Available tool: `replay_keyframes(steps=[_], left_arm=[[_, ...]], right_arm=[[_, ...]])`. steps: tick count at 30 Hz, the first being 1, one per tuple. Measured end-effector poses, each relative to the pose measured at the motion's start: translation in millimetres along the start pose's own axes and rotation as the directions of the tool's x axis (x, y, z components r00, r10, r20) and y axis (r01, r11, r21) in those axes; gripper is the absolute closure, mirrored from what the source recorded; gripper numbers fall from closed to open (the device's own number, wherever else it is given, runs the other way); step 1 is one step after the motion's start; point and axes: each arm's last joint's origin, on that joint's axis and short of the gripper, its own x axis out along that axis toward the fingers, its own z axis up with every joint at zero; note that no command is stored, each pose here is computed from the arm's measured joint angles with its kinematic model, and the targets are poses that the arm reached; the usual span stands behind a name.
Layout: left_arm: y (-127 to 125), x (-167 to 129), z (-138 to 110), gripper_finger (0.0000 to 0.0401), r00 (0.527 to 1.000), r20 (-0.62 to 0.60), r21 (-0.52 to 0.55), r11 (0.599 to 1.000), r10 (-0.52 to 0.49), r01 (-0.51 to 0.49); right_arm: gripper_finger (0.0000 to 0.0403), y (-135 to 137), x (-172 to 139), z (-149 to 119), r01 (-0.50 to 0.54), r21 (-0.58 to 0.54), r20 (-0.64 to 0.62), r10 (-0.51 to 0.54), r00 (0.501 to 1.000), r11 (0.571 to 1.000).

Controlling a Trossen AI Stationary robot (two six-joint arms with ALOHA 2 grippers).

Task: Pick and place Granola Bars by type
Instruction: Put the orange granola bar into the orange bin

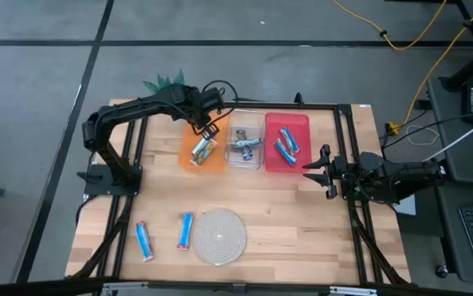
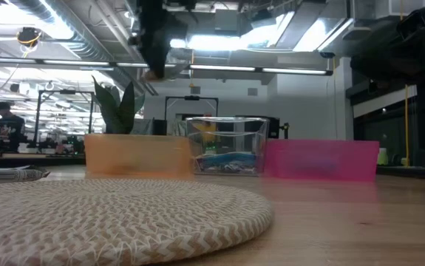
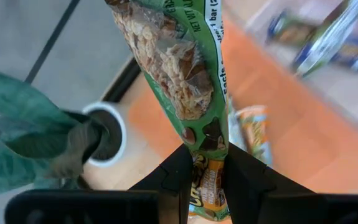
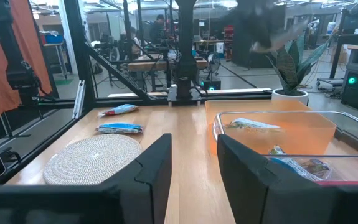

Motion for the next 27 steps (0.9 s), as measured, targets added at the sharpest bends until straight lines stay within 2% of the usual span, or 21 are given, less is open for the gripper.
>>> replay_keyframes(steps=[9, 19, 27], left_arm=[[6, 49, -19, 0.0331, 0.988, -0.149, 0.043, 0.999, 0.04, -0.033], [7, 91, -29, 0.0331, 0.988, -0.15, -0.004, 0.999, -0.039, 0.039], [6, 117, -46, 0.0331, 0.981, -0.186, -0.009, 0.999, -0.048, 0.047]], right_arm=[[0.0271, 0, 0, 0, 0.0, 0.0, 0.0, 0.0, 1.0, 1.0], [0.0271, 0, 0, 0, 0.0, 0.0, 0.0, 0.0, 1.0, 1.0], [0.0271, 0, 0, 0, 0.0, 0.0, 0.0, 0.0, 1.0, 1.0]])
